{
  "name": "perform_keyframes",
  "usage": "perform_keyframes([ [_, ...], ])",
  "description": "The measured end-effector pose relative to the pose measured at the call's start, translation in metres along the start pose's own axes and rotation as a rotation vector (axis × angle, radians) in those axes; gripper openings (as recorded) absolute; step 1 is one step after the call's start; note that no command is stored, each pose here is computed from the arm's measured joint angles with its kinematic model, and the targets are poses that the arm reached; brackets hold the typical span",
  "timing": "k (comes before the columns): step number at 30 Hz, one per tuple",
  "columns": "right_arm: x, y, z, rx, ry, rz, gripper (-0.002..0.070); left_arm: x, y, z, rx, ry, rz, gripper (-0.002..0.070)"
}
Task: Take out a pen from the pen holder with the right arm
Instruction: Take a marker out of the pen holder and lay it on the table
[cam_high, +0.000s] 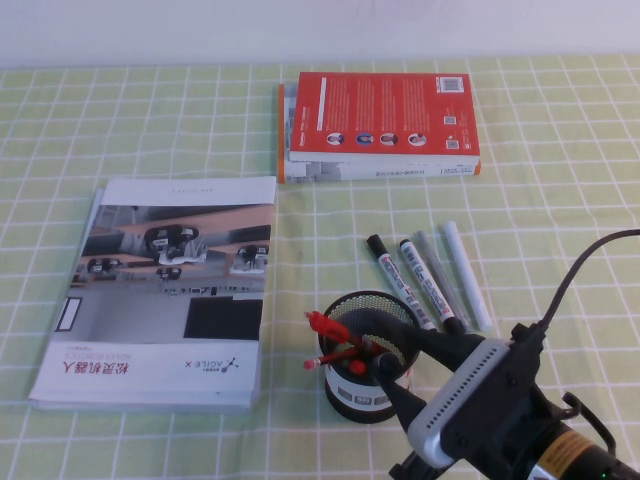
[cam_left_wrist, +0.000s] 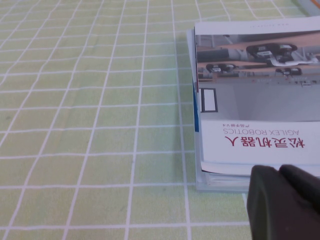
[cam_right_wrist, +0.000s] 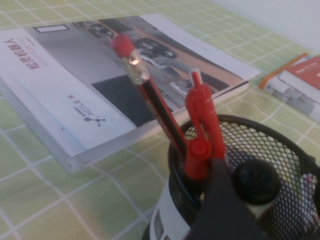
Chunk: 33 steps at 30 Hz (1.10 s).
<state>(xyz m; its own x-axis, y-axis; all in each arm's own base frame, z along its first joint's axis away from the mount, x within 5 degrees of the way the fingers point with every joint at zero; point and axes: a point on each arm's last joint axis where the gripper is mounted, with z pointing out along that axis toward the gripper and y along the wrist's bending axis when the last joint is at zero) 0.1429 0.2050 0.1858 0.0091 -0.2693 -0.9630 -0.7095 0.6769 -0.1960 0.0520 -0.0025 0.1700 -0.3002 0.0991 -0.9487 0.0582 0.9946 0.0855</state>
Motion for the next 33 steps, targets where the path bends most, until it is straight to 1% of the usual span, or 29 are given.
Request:
perform_keyframes([
  [13,0.0032,0.0006,0.0033,0.009,0.002,-0.003,0.0317,0.0000,0.0000,0.0000,0.000,0.000,0.000,-0.0005],
  [22,0.0032,0.0006,0.0033,0.009,0.002,-0.003,0.0197,0.0000,0.0000,0.0000,0.000,0.000,0.000,-0.0005],
  [30,0.0027,0.0013,0.0033,0.002,-0.003,-0.010,0.0118,0.0000,0.0000,0.0000,0.000,0.000,0.000,-0.0005],
  [33,0.0023,0.0018,0.0033,-0.004,-0.008,-0.016,0.0116,0.0000,0.0000,0.0000,0.000,0.000,0.000,-0.0005],
])
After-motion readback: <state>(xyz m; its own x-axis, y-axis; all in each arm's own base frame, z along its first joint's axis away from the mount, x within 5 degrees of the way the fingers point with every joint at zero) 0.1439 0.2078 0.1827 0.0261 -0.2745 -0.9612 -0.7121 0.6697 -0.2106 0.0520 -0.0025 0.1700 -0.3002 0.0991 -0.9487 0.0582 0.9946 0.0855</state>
